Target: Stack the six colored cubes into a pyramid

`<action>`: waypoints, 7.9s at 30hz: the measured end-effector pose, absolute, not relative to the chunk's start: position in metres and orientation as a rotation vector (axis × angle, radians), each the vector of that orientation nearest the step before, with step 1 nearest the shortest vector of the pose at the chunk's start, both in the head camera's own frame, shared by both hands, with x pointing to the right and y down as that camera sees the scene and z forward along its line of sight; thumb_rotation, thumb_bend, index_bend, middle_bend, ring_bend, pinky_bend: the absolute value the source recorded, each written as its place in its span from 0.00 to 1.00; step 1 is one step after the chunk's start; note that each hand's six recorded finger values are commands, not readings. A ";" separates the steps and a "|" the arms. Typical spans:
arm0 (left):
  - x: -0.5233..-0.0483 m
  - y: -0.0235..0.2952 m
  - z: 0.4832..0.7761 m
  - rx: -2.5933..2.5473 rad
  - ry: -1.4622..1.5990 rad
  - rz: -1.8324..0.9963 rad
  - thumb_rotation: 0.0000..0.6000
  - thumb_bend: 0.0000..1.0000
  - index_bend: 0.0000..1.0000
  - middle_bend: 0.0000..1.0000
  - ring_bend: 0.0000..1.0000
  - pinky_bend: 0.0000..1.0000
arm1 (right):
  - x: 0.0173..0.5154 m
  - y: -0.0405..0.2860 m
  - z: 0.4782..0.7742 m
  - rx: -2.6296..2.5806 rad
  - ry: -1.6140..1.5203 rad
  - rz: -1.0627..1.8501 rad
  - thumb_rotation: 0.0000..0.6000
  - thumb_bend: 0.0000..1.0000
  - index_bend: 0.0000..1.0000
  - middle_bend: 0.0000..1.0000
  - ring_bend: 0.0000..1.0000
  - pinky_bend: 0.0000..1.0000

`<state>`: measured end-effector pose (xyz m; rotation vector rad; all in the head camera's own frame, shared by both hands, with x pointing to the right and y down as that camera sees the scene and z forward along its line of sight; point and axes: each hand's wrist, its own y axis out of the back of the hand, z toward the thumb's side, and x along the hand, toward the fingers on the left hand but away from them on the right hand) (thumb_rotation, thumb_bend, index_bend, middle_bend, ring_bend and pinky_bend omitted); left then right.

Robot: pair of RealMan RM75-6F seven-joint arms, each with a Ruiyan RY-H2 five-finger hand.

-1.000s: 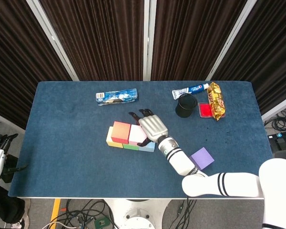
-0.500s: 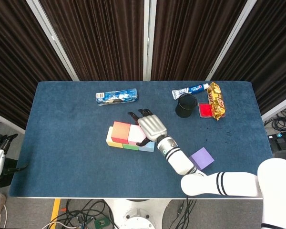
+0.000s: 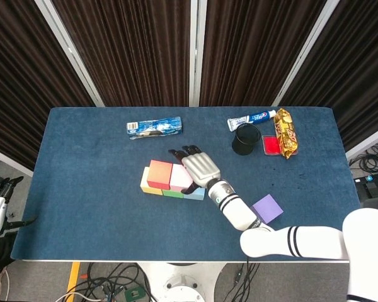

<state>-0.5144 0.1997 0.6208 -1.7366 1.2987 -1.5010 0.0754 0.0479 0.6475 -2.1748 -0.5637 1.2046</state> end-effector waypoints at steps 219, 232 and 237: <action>-0.521 0.247 0.585 -1.670 1.425 -1.422 1.00 0.00 0.12 0.11 0.00 0.14 | 0.000 0.036 0.554 -1.758 -0.732 1.601 1.00 0.06 0.00 0.75 0.19 0.00; -0.523 0.248 0.584 -1.676 1.432 -1.424 1.00 0.00 0.12 0.11 0.00 0.14 | -0.002 0.037 0.556 -1.766 -0.726 1.613 1.00 0.06 0.00 0.75 0.19 0.00; -0.523 0.248 0.584 -1.676 1.435 -1.425 1.00 0.00 0.12 0.11 0.00 0.14 | -0.003 0.036 0.557 -1.776 -0.728 1.614 1.00 0.06 0.00 0.75 0.19 0.00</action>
